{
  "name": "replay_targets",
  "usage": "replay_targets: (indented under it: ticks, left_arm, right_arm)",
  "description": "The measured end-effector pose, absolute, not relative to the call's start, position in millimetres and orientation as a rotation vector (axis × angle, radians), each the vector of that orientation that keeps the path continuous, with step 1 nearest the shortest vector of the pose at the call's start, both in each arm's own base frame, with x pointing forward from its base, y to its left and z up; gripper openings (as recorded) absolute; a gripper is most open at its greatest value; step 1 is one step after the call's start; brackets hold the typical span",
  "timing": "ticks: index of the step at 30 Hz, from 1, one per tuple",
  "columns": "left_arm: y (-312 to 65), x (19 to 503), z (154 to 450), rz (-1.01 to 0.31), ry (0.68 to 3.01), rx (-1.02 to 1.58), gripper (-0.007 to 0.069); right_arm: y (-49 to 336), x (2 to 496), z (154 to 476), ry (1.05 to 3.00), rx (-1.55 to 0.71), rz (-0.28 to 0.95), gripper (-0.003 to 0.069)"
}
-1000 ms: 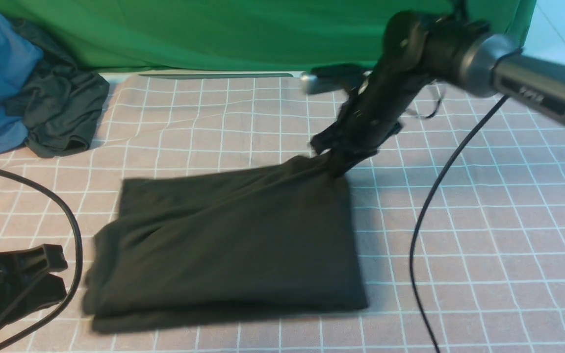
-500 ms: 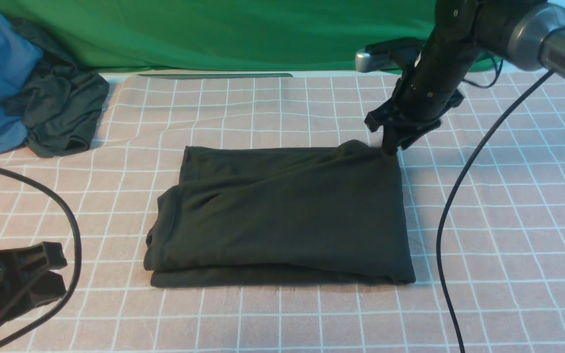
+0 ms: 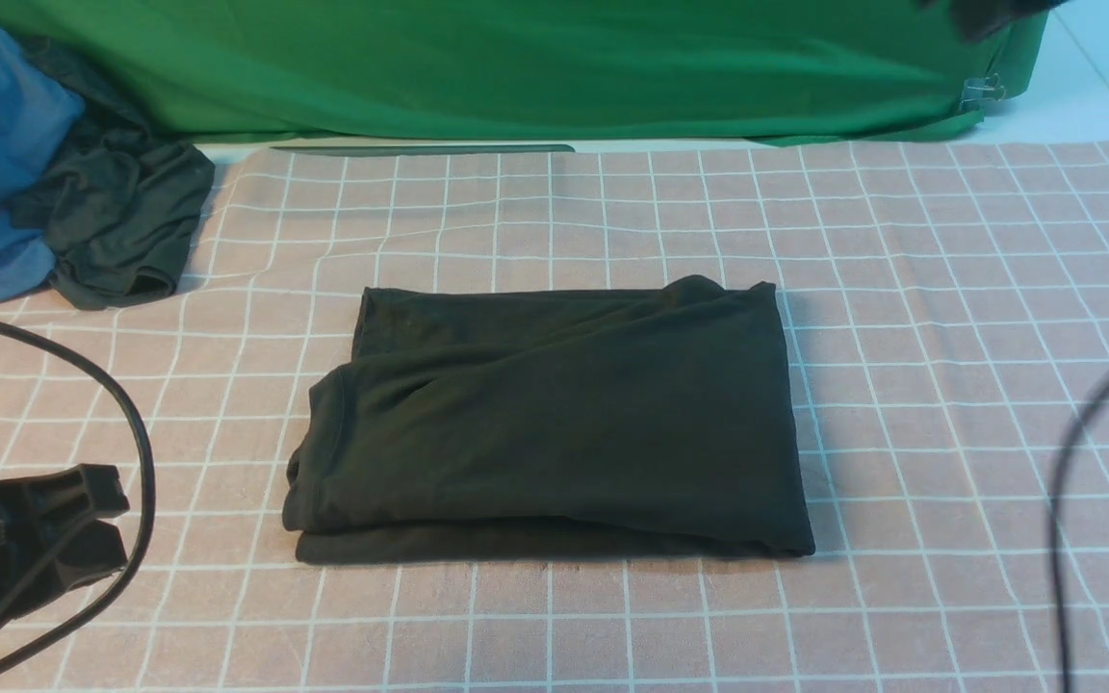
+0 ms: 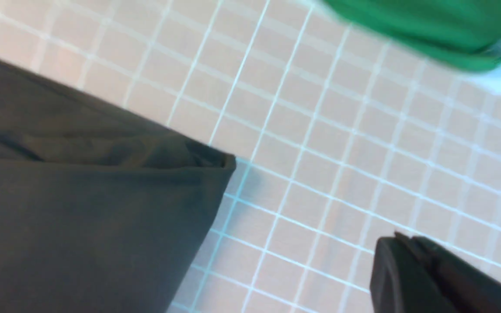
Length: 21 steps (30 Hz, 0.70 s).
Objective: Fold a long-sleeved shirt over a pink coffee tablecloth.
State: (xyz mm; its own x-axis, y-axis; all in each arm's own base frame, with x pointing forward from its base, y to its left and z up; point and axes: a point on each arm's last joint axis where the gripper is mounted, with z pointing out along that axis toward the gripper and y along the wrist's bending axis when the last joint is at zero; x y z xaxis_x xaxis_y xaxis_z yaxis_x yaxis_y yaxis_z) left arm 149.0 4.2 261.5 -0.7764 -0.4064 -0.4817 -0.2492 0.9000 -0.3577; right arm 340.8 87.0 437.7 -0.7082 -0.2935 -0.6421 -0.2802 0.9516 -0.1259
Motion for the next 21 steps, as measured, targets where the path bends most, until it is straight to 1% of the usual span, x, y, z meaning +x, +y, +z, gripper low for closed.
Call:
replay_targets:
  ticks: [1, 4, 7, 9, 12, 14, 17, 20, 21]
  left_arm:
    - [4.2, 149.0, 261.5, -0.370, 2.494, -0.470, 0.0013]
    - [4.0, 149.1, 261.6, -0.373, 2.493, -0.472, 0.0013]
    - [3.1, 149.7, 262.3, -0.391, 2.484, -0.474, 0.0013]
    - [2.4, 150.1, 262.7, -0.400, 2.479, -0.468, 0.0013]
    - [0.4, 151.1, 263.9, -0.426, 2.466, -0.441, 0.0013]
    - [-1.7, 152.0, 265.2, -0.461, 2.451, -0.437, 0.0013]
    - [-6.8, 152.2, 268.5, -0.523, 2.427, -0.376, 0.0013]
    - [-10.8, 148.1, 274.6, -0.553, 2.387, -0.318, 0.0013]
    - [-11.5, 145.9, 276.9, -0.554, 2.372, -0.306, 0.0013]
  right_arm:
    - [79.6, 316.4, 454.4, 2.351, -0.384, -0.023, 0.0040]
    - [64.8, 267.9, 479.3, 2.246, -0.342, -0.019, 0.0039]
    - [51.2, 223.5, 489.7, 2.140, -0.302, -0.013, 0.0039]
    - [44.1, 198.7, 490.6, 2.073, -0.287, -0.006, 0.0039]
    - [30.3, 146.3, 481.1, 1.913, -0.269, 0.017, 0.0039]
    - [25.0, 125.9, 472.6, 1.842, -0.260, 0.028, 0.0039]
    - [14.6, 81.9, 450.1, 1.669, -0.242, 0.058, 0.0039]
    - [8.9, 53.7, 422.6, 1.480, -0.232, 0.085, 0.0039]
    - [8.3, 50.0, 417.6, 1.448, -0.231, 0.089, 0.0039]
